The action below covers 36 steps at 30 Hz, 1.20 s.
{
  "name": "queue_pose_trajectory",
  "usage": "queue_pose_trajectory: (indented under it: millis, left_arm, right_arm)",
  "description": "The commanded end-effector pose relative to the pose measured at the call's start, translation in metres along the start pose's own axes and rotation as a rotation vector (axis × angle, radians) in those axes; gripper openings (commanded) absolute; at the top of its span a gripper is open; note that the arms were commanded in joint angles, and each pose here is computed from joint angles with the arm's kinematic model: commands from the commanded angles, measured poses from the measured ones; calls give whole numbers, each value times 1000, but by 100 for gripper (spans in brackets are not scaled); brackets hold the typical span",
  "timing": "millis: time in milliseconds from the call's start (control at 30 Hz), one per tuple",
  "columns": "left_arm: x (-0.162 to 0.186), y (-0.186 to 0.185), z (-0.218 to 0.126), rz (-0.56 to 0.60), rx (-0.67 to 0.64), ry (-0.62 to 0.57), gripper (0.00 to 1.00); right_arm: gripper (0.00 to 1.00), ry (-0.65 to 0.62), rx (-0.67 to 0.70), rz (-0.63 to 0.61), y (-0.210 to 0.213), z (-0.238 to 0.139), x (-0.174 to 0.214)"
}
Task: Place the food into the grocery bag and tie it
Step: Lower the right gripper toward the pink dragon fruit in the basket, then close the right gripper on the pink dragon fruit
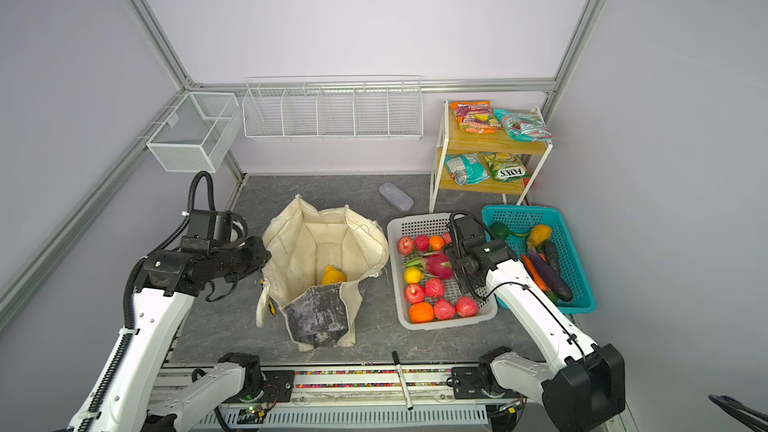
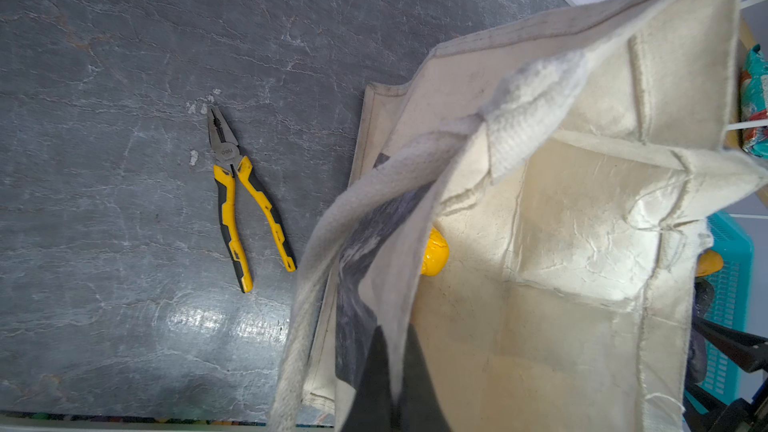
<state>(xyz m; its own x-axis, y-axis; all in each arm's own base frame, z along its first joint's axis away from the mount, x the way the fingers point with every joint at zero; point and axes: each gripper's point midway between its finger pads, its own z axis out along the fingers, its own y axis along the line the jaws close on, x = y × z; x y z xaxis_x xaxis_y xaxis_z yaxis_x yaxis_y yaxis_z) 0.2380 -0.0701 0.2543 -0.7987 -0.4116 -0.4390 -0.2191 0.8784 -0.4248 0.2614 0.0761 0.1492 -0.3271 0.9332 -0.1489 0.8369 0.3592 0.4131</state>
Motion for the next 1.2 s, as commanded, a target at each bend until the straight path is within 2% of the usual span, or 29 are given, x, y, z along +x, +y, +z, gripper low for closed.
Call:
queue_pose_trajectory:
  millis: [0, 367, 600, 1167]
  left_arm:
    - [3, 2, -5, 2, -2, -8, 0]
    - [0, 0, -4, 1, -1, -10, 0]
    - [0, 1, -5, 1, -3, -14, 0]
    - [-2, -2, -7, 9, 1, -11, 0]
  right_arm:
    - [88, 15, 7, 112, 4, 12, -2]
    - [89, 48, 54, 143, 17, 37, 1]
    - [89, 58, 88, 177, 10, 48, 4]
    - [88, 88, 135, 187, 12, 63, 7]
